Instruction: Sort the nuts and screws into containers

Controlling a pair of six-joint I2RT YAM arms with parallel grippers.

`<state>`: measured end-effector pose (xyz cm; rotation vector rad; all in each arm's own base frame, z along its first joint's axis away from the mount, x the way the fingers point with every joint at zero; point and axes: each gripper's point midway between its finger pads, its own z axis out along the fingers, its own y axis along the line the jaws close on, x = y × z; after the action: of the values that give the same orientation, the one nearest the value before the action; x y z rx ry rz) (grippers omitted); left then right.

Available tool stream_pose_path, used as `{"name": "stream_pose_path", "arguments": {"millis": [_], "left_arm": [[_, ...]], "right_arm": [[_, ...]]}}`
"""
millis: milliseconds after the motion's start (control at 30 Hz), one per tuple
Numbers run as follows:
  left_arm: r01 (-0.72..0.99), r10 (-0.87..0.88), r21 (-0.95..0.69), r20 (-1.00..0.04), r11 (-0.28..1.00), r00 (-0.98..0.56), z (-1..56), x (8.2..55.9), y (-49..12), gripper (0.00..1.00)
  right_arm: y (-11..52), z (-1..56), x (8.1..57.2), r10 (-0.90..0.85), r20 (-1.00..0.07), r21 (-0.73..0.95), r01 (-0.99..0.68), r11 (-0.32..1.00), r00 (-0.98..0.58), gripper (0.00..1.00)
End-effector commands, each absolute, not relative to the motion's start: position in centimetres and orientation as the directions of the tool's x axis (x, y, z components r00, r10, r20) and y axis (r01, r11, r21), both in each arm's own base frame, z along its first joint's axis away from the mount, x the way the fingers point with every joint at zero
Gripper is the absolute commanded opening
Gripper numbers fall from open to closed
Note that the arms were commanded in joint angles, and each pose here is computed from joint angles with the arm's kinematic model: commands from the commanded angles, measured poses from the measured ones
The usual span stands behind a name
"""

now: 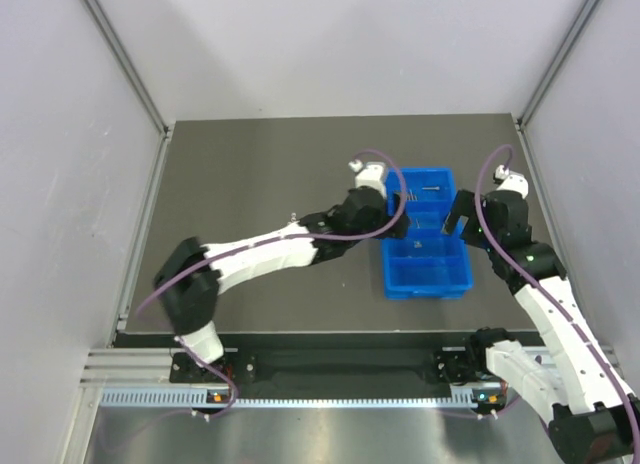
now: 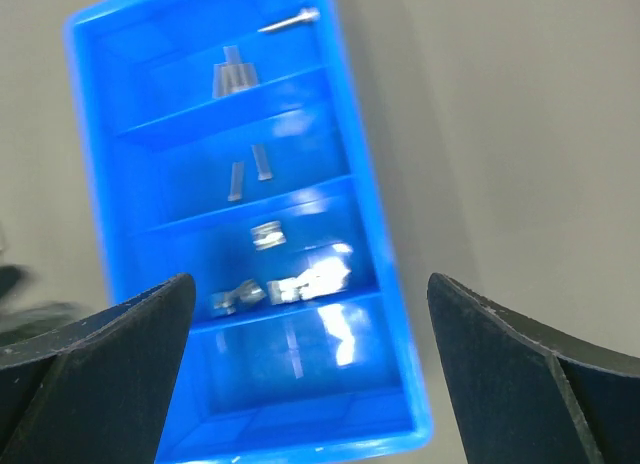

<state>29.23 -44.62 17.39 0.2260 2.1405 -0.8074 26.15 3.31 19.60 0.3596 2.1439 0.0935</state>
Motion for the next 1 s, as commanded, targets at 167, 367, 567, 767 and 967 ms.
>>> {"name": "stream_pose_path", "arguments": {"millis": [167,367,567,767,967], "left_arm": [[0.03,-0.379,-0.446,-0.793,0.894,-0.477,20.5,32.8,-24.5,0.8],[-0.185,-0.443,-0.403,-0.79,0.896,-0.424,16.7,30.5,-14.4,0.8],[-0.299,-0.474,-0.38,-0.796,0.875,-0.377,16.0,28.8,-9.5,0.83],[-0.315,-0.445,-0.334,-0.796,0.888,-0.41,15.4,29.0,-8.8,0.84],[-0.287,-0.425,-0.323,-0.786,0.902,-0.45,14.4,29.5,-9.5,0.84]], "right_arm": [[11.7,23.1,27.5,0.24,-0.816,0.345,-0.11,0.932,-0.526,1.0],[18.7,21.7,28.3,0.121,-0.798,0.285,-0.193,0.939,-0.59,1.0],[26.7,19.7,30.1,-0.002,-0.782,0.228,-0.289,0.93,-0.623,0.96],[33.2,16.6,33.8,-0.093,-0.744,0.178,-0.331,0.927,-0.662,0.67],[38.4,12.0,36.1,-0.185,-0.705,0.135,-0.385,0.913,-0.685,0.5]]}}
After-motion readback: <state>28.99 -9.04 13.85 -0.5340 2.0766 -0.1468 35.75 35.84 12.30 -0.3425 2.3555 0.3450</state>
